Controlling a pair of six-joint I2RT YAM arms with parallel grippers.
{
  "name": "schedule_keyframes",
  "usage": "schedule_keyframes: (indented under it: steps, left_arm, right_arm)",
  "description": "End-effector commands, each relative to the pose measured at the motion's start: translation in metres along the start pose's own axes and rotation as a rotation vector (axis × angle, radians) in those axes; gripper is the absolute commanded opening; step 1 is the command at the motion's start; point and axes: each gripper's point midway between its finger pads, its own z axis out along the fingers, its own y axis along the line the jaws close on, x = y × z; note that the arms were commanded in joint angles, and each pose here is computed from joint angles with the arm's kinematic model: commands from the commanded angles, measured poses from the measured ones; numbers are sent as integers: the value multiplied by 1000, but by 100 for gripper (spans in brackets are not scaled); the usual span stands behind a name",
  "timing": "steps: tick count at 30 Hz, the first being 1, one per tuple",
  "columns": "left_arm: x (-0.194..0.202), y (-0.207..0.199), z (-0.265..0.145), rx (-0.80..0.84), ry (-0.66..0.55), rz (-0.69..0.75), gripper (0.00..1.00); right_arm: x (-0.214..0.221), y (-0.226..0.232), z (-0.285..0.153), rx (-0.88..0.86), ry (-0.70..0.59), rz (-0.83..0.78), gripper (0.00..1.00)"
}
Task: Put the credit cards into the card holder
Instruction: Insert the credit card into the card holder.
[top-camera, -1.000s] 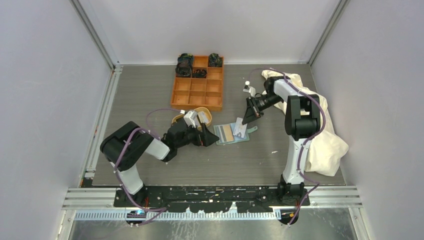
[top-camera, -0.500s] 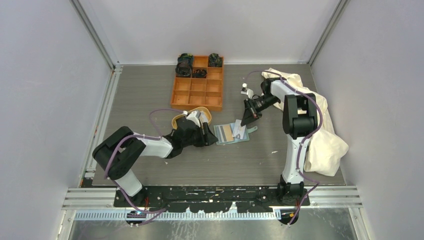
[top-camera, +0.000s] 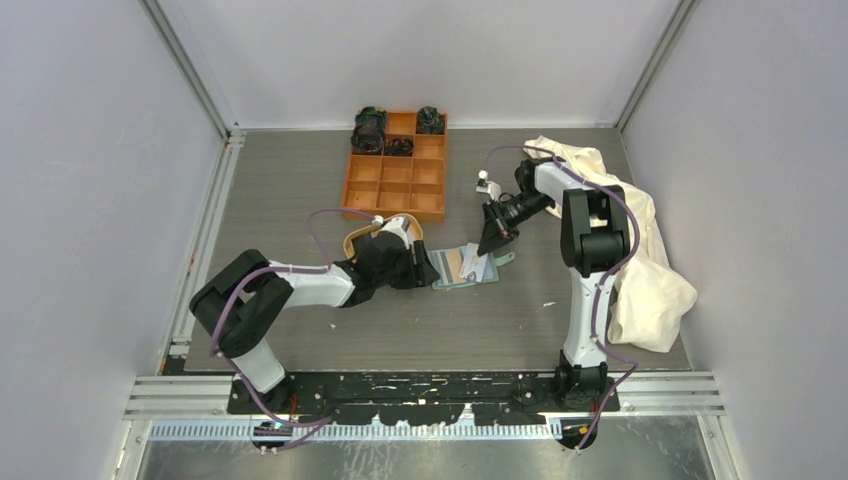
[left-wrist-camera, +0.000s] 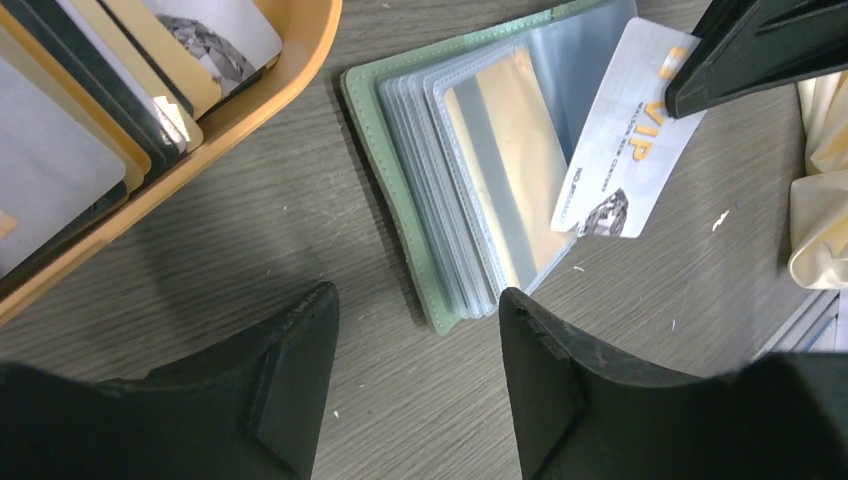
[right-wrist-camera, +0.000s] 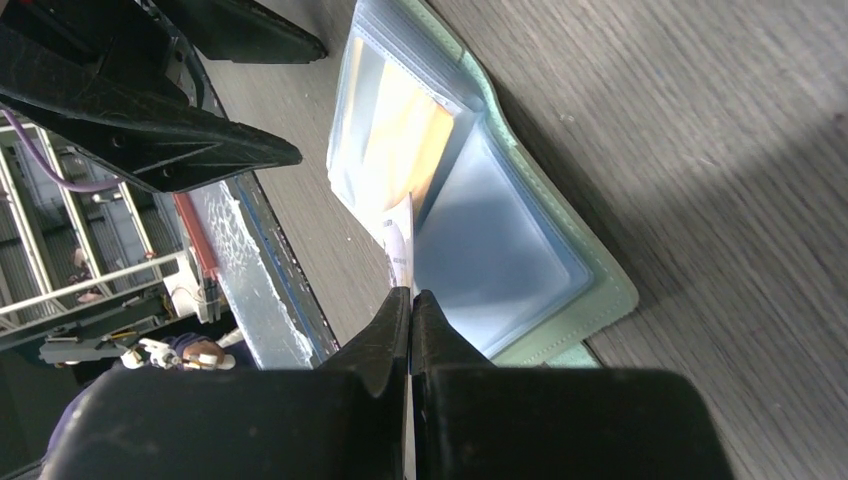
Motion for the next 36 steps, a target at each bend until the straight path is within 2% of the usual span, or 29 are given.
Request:
schedule_keyframes:
  steps: [1, 11, 22, 36]
  left_arm:
    - [5, 14, 7, -91, 23, 32, 60]
    - [13, 20, 18, -154, 64, 70, 54]
    - [20, 21, 23, -165, 99, 93, 46]
    - [20, 15, 24, -144, 105, 99, 44]
  right_arm:
    - [-5, 7, 4, -24, -3, -9, 1]
    - [3, 3, 11, -36, 43, 51, 1]
    - [8, -13, 24, 72, 118, 151, 1]
    - [27, -20, 30, 162, 124, 293, 1]
